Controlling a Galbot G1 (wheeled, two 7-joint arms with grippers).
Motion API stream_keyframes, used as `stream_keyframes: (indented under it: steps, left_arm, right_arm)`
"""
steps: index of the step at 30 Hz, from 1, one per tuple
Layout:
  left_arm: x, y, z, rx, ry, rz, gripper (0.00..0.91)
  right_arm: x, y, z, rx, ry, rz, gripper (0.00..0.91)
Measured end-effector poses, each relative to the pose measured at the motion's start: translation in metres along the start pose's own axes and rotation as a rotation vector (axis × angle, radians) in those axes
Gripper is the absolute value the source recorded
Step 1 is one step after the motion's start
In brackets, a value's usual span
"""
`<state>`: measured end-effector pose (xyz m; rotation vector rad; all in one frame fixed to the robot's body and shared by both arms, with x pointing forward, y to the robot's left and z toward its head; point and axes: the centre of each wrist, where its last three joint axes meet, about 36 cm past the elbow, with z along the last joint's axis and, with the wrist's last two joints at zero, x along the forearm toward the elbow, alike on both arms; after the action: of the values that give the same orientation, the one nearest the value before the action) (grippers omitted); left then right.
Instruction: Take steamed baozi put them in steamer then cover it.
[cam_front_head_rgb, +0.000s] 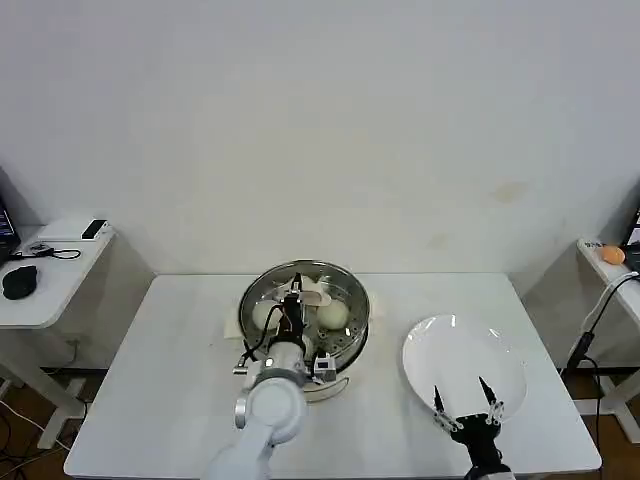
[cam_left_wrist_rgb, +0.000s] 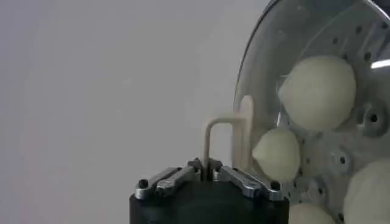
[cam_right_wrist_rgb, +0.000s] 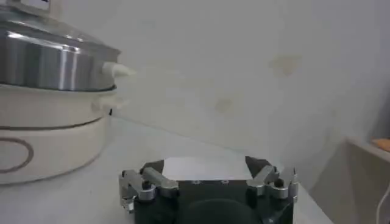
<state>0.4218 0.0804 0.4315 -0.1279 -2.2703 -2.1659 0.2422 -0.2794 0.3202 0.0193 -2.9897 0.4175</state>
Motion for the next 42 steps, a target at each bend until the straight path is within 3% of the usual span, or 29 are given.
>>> stream_keyframes:
  steps: [15,30,36,42]
  left_arm:
    - [0.018,0.01,0.012,0.024,-0.004,-0.023,0.907]
    - [0.087,0.038,0.055,0.116,-0.065,-0.06,0.907]
    - [0.116,0.034,0.08,0.291,-0.077,-0.055,0.907]
    - [0.128,0.025,0.126,0.609,-0.007,-0.125,0.907]
  right_arm:
    - [0.001,0.006,0.001,0.002,0.008,-0.016,0.907]
    - [0.006,0.007,0.003,0.004,0.022,-0.032,0.907]
    - [0.01,-0.002,0.001,0.006,0.022,-0.044,0.907]
    - [0.013,-0.011,-0.006,-0.016,0.011,-0.07,0.907]
